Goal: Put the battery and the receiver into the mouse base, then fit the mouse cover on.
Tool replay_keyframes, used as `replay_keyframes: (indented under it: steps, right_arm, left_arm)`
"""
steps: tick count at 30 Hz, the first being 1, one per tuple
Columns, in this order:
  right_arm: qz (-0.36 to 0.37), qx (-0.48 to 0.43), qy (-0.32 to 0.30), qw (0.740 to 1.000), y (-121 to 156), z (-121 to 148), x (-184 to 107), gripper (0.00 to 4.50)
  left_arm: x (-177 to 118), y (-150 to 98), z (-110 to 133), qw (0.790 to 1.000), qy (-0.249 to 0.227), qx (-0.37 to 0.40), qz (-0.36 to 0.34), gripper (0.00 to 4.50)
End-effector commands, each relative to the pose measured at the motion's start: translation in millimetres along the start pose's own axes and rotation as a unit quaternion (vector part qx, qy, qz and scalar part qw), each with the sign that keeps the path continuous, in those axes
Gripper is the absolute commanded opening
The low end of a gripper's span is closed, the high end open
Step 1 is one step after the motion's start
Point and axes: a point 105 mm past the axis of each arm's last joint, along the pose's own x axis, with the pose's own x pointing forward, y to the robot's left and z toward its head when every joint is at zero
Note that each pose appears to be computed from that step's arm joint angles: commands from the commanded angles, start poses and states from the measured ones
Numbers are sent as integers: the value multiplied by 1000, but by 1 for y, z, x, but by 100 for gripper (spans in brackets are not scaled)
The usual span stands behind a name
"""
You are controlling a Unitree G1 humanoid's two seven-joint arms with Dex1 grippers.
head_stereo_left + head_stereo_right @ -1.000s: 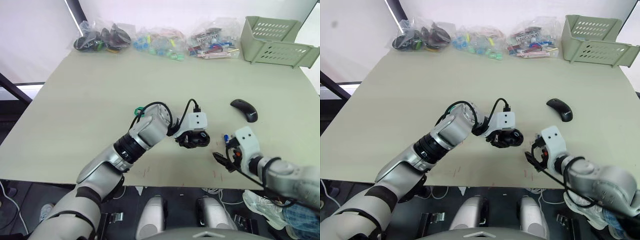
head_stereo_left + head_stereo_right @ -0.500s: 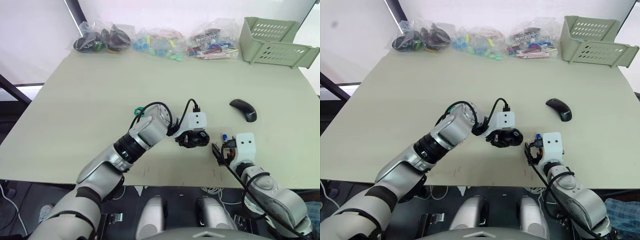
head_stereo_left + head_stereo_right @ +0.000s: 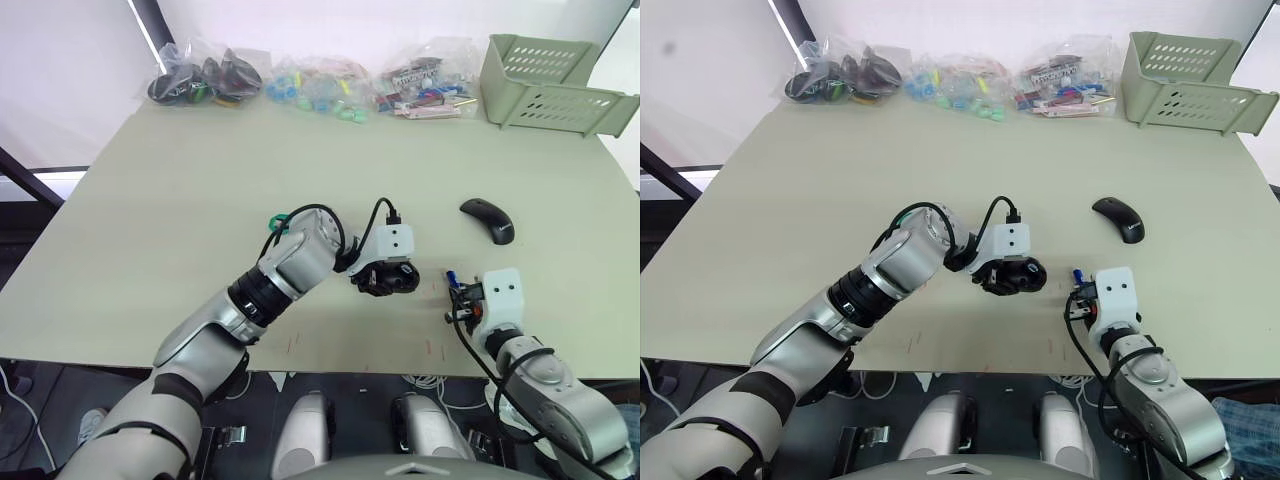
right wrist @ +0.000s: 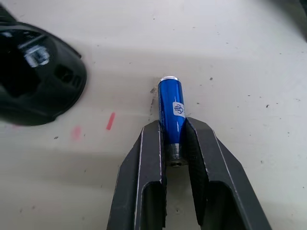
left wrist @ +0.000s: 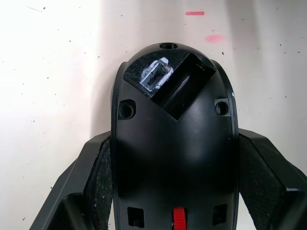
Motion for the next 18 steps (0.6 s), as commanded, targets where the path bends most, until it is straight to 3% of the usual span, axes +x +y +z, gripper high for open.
replay_keyframes:
  steps: [1, 4, 8, 18]
  right_arm:
    - [67, -38, -46, 996, 9, 38, -13, 8]
    - [108, -45, -37, 992, 11, 56, -16, 8]
    - [161, -119, 79, 977, 5, 69, -15, 8]
    - [264, -83, 206, 939, 7, 90, -2, 8]
  left_arm:
    - [13, -8, -15, 999, 25, -15, -14, 296]
    - [13, -8, -16, 999, 25, -14, -14, 296]
    - [13, -8, -15, 1000, 25, -11, -14, 296]
    - [14, -8, -16, 999, 28, -10, -17, 296]
